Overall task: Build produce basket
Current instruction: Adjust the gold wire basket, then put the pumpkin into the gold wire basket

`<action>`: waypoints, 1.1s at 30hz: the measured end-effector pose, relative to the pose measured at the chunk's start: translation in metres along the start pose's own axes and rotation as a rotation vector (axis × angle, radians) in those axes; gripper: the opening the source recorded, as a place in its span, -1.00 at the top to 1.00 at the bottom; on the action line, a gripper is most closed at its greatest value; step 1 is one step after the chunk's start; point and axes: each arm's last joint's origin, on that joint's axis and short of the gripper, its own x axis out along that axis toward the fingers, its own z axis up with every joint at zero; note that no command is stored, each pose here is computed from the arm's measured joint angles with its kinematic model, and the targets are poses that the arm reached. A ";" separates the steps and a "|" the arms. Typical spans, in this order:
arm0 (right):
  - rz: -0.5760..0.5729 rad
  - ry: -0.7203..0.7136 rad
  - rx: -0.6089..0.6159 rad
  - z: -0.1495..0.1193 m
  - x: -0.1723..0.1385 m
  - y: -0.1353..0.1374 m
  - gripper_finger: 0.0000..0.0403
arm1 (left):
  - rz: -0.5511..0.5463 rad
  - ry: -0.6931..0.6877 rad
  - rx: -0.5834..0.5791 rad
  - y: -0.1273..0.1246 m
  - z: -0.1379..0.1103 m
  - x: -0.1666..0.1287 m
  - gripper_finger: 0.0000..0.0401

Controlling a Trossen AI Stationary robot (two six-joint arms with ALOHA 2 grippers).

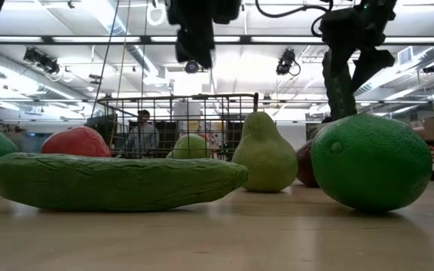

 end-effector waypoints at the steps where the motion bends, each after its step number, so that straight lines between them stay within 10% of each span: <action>1: 0.001 -0.001 0.003 0.000 0.000 0.000 -0.73 | 0.024 -0.007 0.017 0.000 -0.001 0.004 0.14; 14: 0.011 0.001 0.035 -0.001 0.000 0.002 -0.73 | 0.248 -0.079 0.110 0.014 -0.007 0.036 0.14; 33: -0.055 -0.036 0.019 -0.002 0.000 0.001 -0.73 | 0.219 -0.248 0.046 0.008 0.017 0.014 0.14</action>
